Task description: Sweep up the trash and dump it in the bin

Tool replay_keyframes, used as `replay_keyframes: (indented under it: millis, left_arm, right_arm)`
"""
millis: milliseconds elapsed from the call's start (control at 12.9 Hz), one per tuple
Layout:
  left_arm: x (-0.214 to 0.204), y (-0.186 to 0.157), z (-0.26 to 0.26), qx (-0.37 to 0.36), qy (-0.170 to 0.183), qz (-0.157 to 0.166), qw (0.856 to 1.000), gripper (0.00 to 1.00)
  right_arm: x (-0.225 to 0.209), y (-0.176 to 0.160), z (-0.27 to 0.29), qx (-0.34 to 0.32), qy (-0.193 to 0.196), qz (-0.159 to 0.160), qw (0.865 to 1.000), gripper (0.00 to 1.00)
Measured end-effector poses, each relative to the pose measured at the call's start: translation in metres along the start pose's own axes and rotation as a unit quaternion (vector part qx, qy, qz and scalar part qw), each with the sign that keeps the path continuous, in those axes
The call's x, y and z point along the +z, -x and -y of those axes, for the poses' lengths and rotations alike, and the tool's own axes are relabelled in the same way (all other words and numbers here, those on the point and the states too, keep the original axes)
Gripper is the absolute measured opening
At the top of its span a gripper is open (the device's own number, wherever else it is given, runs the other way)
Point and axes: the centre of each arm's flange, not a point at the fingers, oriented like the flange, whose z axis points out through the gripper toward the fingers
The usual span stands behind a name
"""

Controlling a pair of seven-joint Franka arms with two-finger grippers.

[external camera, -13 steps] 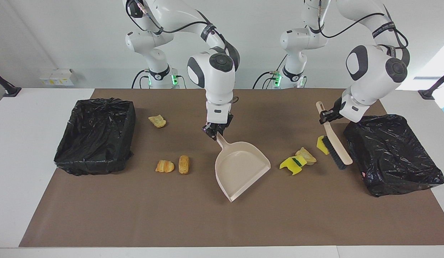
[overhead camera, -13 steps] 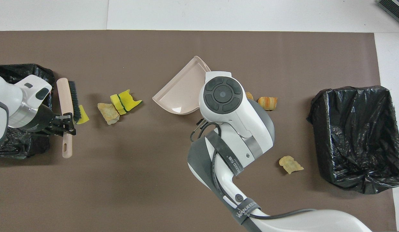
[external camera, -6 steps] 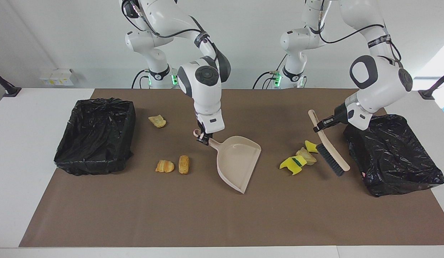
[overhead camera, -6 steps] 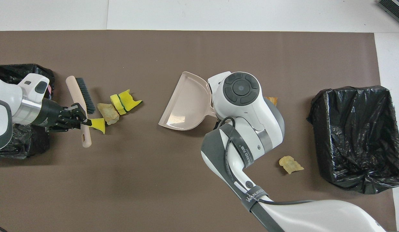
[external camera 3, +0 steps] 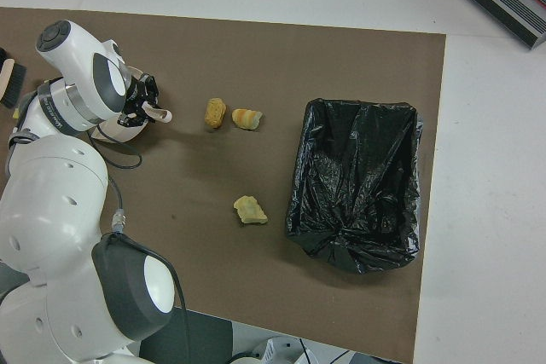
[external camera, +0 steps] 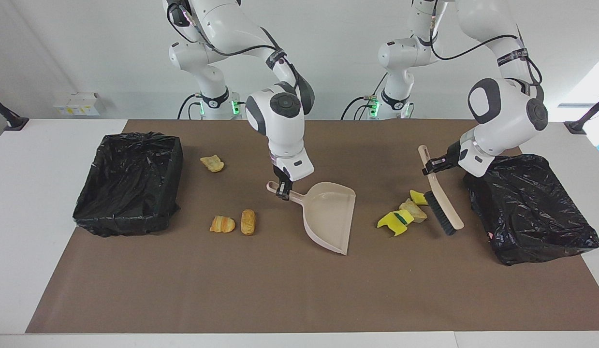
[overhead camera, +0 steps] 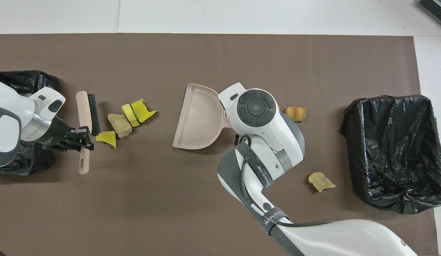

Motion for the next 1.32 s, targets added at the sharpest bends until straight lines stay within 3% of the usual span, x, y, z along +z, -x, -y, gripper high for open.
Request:
replay_keyframes:
  millis: [232,464,619,774,1006,1315]
  left_arm:
    - [0.009,0.006,-0.003,0.057,-0.07,0.018,0.996,0.26]
    - [0.038,0.013,-0.005,0.094,-0.081,0.041,0.991,0.26]
    - [0.057,0.013,-0.013,0.107,-0.082,0.025,0.991,0.26]
    - [0.067,0.015,-0.035,0.119,-0.073,0.006,0.99,0.26]
    - [0.074,0.018,-0.078,0.124,-0.021,-0.021,0.992,0.26]
    - [0.087,0.044,-0.145,0.146,0.009,-0.009,0.989,0.26]
  right_arm:
    - [-0.002,-0.003,0.001,-0.041,0.01,0.006,0.999,0.31]
    - [-0.002,-0.003,0.001,-0.086,0.01,0.007,0.996,0.31]
    - [-0.002,-0.003,0.001,-0.126,0.009,0.007,0.992,0.31]
    - [-0.002,-0.003,0.001,-0.155,0.009,0.007,0.988,0.31]
    - [-0.001,-0.003,0.001,-0.157,0.006,0.004,0.988,0.31]
    - [0.013,-0.009,0.004,-0.147,-0.005,-0.014,0.989,0.31]
